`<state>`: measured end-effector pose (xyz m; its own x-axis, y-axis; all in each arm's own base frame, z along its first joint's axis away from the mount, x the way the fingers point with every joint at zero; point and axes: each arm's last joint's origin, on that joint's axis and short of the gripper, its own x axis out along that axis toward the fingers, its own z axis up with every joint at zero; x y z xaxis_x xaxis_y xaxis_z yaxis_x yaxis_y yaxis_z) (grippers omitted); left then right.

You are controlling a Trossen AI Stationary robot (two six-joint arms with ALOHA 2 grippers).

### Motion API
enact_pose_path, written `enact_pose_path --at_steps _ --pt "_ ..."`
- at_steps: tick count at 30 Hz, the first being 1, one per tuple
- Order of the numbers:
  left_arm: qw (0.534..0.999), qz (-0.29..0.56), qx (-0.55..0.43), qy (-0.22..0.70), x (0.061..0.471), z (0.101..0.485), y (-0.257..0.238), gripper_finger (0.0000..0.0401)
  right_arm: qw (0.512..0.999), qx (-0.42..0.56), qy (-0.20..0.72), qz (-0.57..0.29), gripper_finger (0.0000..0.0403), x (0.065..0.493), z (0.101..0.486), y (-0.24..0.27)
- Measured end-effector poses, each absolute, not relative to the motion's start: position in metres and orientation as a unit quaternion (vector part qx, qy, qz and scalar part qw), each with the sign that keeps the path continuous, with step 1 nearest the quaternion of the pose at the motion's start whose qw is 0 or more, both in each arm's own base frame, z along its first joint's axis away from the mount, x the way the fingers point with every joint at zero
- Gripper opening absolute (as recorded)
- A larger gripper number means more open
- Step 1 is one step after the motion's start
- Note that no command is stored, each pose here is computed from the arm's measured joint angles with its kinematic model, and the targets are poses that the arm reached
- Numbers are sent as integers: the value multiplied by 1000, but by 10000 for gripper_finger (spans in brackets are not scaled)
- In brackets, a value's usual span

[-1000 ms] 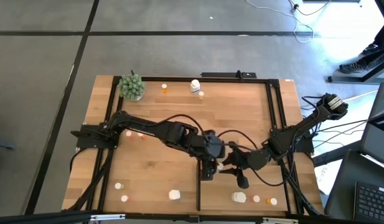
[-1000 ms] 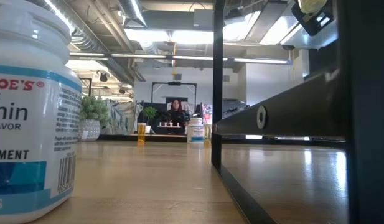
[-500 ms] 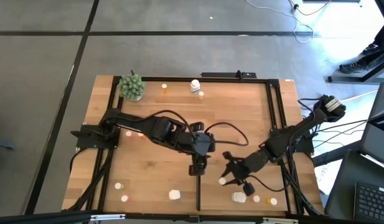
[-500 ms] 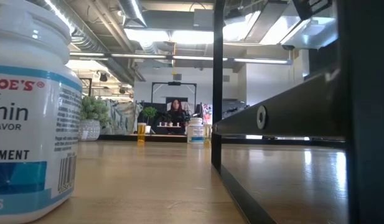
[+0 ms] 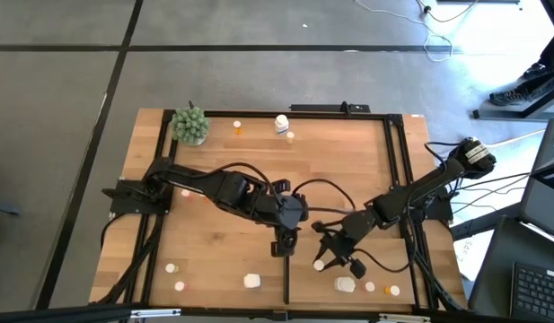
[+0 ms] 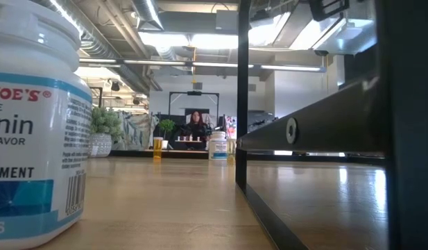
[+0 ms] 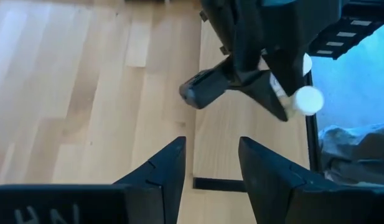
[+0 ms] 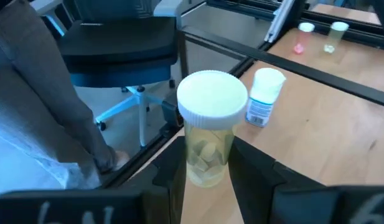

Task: Pick and place medicine bottles onto shelf by color
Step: Put the middle yellow pill bottle on the shelf

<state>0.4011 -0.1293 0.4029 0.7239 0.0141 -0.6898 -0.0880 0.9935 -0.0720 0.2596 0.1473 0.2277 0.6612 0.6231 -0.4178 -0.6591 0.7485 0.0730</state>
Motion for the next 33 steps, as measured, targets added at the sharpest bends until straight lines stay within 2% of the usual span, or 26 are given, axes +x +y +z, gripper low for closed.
enact_pose_path --at_steps 10,19,24,33 --pt "930 11 -56 363 406 396 -145 142 924 -17 222 309 112 267 228 134" --pt "924 -7 -57 378 415 384 -149 142 926 -18 222 305 112 268 227 132" --pt "917 -38 -35 396 420 373 -152 142 926 -30 218 307 112 268 227 131" --pt "922 -55 -4 384 421 375 -152 142 930 -41 218 295 112 271 227 125"
